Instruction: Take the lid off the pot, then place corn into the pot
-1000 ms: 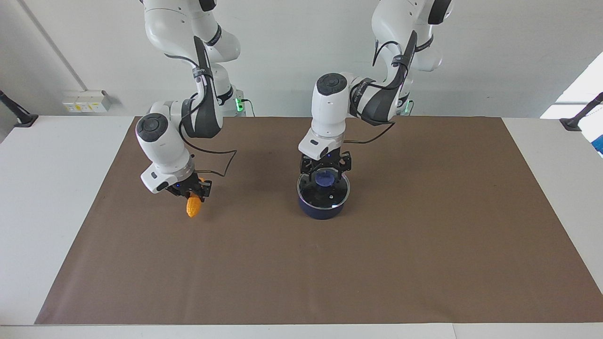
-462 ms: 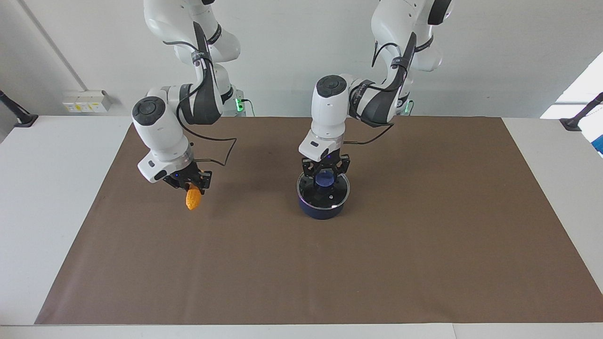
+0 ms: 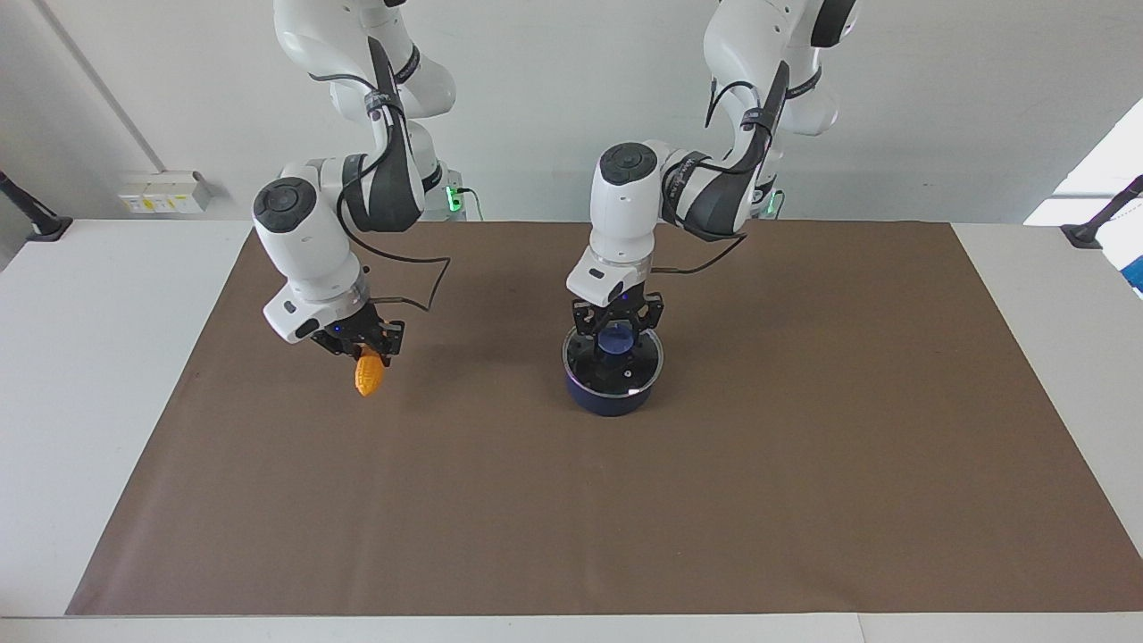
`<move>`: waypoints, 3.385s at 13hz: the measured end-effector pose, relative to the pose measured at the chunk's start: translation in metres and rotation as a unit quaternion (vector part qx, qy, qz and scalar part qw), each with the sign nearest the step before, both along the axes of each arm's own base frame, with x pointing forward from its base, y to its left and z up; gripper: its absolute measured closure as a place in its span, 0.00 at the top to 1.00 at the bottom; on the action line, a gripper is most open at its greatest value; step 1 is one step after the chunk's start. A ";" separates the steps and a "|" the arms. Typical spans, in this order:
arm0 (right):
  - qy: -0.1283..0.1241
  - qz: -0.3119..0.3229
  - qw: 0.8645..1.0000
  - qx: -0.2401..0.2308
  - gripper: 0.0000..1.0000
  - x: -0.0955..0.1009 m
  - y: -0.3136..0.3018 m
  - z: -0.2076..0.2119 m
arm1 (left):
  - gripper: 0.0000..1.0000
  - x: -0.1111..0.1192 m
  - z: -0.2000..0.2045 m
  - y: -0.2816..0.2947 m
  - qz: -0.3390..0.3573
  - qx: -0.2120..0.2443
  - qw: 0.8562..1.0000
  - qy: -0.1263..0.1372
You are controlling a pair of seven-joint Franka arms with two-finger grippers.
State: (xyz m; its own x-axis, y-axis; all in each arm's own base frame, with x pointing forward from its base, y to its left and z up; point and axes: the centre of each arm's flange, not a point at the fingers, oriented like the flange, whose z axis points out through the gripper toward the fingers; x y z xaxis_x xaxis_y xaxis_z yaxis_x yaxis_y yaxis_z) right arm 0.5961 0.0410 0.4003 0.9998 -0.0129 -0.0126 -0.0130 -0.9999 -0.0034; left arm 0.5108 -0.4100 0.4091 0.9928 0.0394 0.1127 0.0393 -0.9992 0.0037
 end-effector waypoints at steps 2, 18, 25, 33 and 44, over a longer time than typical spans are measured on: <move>0.000 0.001 1.000 0.000 0.40 0.000 0.001 0.000 | 0.66 0.000 0.007 0.001 0.001 0.000 1.000 -0.002; -0.021 0.022 0.999 0.018 0.40 -0.064 0.241 0.030 | 0.66 0.028 0.084 0.234 -0.032 0.034 0.999 -0.019; -0.037 0.023 0.997 0.064 0.40 -0.079 0.355 0.052 | 0.66 0.022 0.042 0.374 -0.109 0.043 0.993 -0.011; -0.014 0.018 0.998 0.052 0.40 -0.058 0.373 -0.021 | 0.66 0.041 -0.035 0.421 -0.147 0.025 0.989 -0.001; -0.023 0.006 0.998 0.057 0.40 -0.039 0.368 -0.042 | 0.85 0.048 -0.074 0.420 -0.151 0.020 0.988 0.013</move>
State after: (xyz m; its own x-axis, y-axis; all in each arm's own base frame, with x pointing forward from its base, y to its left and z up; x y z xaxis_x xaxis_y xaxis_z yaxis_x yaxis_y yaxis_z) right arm 0.5569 0.4091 0.3585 0.9995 -0.0027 0.0320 0.0011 -0.9931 -0.1172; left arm 0.5590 0.0095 0.3348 0.9616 -0.2621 0.0817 -0.2603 -0.9650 -0.0328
